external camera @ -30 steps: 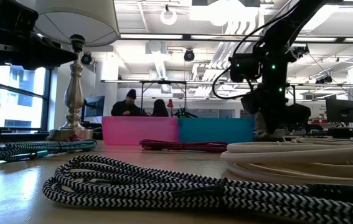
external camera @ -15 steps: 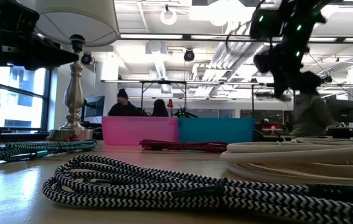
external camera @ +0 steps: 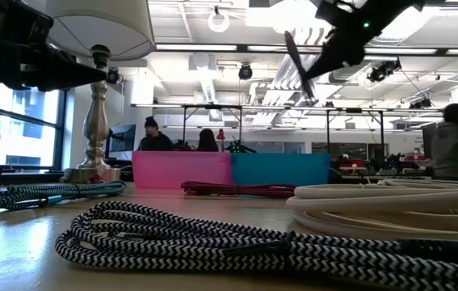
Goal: Pick & Place USB Port
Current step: Put the top white and black charger cable into the blue bin, then put the middle pink charger cable into the blue bin
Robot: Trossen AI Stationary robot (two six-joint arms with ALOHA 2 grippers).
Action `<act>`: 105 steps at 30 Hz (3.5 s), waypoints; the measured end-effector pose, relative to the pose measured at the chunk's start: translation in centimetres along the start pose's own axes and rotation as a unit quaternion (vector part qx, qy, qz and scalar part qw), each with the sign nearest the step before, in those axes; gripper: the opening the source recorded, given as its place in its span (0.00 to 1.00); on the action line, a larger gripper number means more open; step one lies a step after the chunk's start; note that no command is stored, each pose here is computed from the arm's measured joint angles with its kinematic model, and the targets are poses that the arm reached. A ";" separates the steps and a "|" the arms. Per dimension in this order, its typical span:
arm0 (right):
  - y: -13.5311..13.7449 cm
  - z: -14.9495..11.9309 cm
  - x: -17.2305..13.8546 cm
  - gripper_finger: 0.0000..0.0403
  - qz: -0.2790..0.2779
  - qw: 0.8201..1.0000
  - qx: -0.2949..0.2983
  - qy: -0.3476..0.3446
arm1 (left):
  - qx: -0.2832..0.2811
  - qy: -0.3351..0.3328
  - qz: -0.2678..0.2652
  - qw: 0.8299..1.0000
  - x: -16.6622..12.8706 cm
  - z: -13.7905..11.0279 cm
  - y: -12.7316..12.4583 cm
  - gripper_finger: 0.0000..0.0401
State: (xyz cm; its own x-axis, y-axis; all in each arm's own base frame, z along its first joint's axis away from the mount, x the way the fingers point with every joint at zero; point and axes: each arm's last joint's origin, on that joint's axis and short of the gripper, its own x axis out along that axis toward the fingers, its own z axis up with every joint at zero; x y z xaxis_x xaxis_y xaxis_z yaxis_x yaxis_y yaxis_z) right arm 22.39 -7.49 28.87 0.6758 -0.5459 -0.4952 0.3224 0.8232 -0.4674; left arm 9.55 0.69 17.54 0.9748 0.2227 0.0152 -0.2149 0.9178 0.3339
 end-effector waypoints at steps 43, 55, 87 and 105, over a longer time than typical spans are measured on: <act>7.0 2.7 4.4 0.46 0.154 0.980 -0.048 -0.119 | 0.021 -0.027 0.004 0.999 -0.4 1.6 0.6 0.00; 12.2 2.4 1.4 0.48 0.196 0.978 -0.020 -0.063 | 0.033 -0.024 -0.034 0.999 -0.6 2.1 0.6 0.19; 19.1 -3.0 9.0 0.48 0.216 0.970 0.033 0.105 | 0.033 -0.022 -0.019 0.999 -0.6 2.1 0.7 0.30; 18.7 -4.1 10.0 0.10 0.233 0.961 0.037 0.146 | 0.033 -0.022 -0.019 0.999 -0.6 2.1 0.7 0.30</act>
State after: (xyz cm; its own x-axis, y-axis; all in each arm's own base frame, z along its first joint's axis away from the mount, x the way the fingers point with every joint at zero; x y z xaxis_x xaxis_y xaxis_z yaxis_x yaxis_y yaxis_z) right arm 32.45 1.84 12.15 0.5473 -0.1269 -0.8273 0.0826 0.9918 -0.0975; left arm 8.95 0.54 19.78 0.9840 0.1728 0.0423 -0.1753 0.9014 0.3959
